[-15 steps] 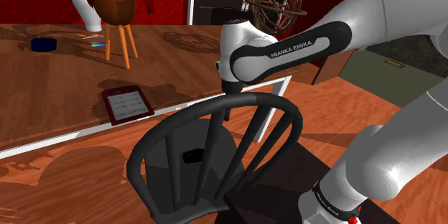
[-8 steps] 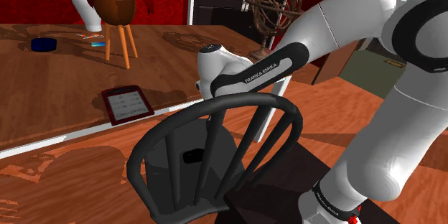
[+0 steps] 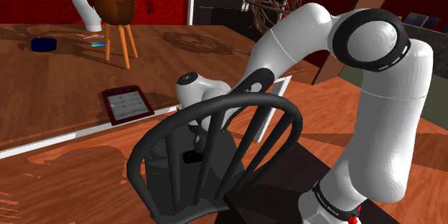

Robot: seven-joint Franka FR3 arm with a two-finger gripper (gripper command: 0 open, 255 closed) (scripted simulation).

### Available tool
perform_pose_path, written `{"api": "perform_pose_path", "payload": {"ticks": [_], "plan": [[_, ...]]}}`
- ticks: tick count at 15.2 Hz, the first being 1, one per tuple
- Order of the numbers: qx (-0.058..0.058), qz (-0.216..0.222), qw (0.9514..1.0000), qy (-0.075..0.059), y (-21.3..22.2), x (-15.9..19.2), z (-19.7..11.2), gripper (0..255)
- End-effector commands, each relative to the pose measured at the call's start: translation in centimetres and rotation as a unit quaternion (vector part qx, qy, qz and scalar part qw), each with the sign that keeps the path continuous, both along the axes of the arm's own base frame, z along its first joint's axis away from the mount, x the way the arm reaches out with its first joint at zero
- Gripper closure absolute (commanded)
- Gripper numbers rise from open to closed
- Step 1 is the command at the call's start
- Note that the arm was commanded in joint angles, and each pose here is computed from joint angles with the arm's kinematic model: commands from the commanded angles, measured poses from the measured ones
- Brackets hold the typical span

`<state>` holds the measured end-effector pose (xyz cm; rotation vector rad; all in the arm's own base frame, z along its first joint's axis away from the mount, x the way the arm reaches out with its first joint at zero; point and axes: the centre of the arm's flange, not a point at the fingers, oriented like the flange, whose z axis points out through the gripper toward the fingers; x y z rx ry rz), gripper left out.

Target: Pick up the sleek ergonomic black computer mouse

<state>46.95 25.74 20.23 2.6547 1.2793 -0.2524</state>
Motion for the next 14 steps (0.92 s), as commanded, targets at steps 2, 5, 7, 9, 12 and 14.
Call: {"api": "perform_pose_path", "payload": {"ticks": [2, 5, 7, 9, 12, 14], "plan": [[-0.008, 0.04, 0.9992, 0.006, 2.1, 0.4, -3.8, 0], [-0.008, 0.041, 0.9991, 0.006, 2.1, 0.4, -5.0, 0], [-0.008, 0.041, 0.9991, 0.006, 2.1, 0.4, -6.0, 0], [-0.008, 0.041, 0.9991, 0.006, 2.1, 0.4, -7.1, 0], [-0.008, 0.041, 0.9991, 0.006, 2.1, 0.4, -7.9, 0], [-0.008, 0.041, 0.9991, 0.006, 2.2, 0.4, -8.0, 255]]}}
